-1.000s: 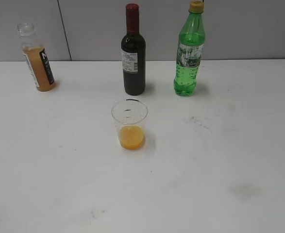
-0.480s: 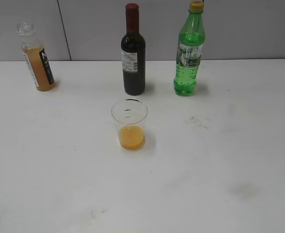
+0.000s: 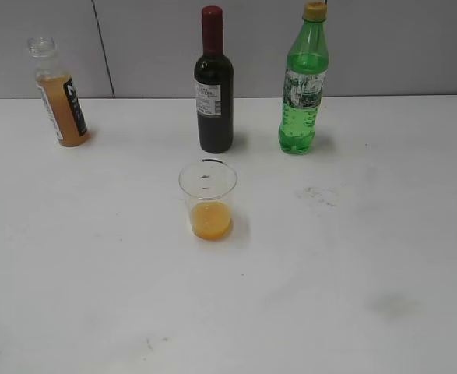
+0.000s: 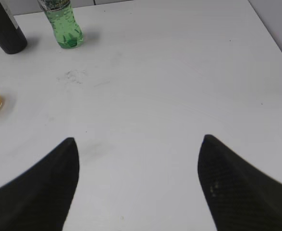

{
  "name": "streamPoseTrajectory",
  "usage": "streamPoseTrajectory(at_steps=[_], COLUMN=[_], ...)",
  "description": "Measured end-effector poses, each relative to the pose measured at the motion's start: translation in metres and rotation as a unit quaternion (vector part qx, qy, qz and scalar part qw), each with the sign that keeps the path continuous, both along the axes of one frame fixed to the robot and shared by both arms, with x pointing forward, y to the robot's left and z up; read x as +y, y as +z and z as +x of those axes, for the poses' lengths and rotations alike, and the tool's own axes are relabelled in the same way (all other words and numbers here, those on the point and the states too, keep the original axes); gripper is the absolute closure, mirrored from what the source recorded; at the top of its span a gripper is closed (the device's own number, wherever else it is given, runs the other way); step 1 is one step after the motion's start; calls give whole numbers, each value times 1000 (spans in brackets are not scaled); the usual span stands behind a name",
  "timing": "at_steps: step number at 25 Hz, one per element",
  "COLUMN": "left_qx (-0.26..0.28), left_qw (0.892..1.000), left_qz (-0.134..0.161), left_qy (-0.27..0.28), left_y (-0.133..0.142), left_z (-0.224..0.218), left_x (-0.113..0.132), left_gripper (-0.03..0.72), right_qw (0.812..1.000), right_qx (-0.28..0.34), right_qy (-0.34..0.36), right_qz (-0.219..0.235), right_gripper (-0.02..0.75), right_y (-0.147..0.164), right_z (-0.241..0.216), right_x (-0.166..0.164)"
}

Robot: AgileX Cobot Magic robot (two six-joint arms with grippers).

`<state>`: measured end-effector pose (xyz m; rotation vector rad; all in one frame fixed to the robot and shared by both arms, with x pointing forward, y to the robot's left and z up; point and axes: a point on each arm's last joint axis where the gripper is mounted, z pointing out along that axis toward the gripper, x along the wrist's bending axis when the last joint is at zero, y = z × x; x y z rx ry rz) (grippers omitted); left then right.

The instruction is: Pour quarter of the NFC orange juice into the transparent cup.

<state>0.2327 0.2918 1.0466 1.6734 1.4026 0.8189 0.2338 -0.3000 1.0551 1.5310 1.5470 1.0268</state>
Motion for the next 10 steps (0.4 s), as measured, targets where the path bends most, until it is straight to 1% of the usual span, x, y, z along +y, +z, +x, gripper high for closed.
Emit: streamPoseTrajectory(at_steps=[10], left_qx=[0], left_qw=[1000], left_qz=[0], left_qy=[0], left_y=[0], left_z=[0], left_x=[0], left_gripper=[116], right_qw=[1000], right_qx=[0], right_qy=[0], right_qz=[0], right_gripper=[148], right_y=[0], right_z=[0], right_x=[0])
